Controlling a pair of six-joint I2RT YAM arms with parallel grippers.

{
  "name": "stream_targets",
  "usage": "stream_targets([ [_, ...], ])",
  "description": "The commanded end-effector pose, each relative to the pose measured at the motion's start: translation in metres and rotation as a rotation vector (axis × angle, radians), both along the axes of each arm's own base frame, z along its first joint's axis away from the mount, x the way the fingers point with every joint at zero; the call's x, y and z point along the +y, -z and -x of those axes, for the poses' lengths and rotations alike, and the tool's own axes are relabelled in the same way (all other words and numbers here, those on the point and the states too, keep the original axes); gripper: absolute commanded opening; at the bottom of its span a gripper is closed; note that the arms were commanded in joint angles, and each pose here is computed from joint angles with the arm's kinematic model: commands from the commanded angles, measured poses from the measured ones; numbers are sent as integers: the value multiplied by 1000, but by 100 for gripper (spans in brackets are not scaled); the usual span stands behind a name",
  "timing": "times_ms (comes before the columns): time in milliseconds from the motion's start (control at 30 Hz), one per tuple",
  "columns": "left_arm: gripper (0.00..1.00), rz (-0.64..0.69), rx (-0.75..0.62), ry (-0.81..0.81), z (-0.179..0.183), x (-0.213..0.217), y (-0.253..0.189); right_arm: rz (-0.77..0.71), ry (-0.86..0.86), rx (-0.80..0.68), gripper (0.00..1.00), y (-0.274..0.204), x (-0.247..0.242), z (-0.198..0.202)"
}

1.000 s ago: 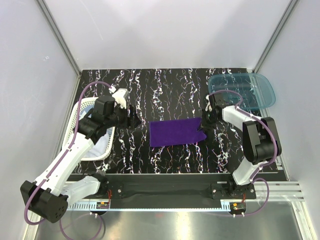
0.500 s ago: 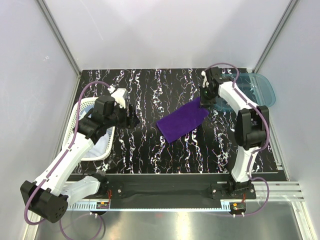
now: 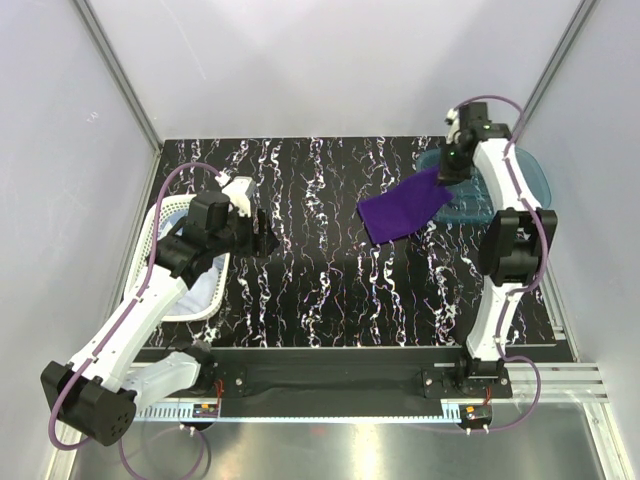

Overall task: Fold and stack the towels
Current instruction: Neatly place the folded towel into the bin

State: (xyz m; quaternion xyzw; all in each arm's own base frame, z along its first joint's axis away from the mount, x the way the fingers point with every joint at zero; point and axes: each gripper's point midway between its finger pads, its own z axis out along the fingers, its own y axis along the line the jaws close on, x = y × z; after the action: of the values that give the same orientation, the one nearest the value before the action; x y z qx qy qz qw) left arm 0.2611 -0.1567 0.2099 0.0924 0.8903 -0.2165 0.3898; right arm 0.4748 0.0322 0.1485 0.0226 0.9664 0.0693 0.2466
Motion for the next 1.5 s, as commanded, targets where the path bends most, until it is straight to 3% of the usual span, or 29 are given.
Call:
stream_targets([
  [0,72,-1,-50,6,-5,1,-10,0,14,-37,0,-20,-21,-9],
  [267,72,-7,-30,2,-6,2,-5,-8,120,-98,0,-44,-76,-20],
  [500,73,-5,-41,6,-6,2,-6,21,221,-107,0,-37,-123,-22],
  [767,73,-8,-32,7,-7,1,-4,-16,295,-150,0,-40,-157,-34],
  [1133,73,-23,-14,1,-10,2,2,44,375,-160,0,-27,-209,-44],
  [1467,74,-18,11,19,-12,-4,7,42,382,-145,0,0,-226,-55],
])
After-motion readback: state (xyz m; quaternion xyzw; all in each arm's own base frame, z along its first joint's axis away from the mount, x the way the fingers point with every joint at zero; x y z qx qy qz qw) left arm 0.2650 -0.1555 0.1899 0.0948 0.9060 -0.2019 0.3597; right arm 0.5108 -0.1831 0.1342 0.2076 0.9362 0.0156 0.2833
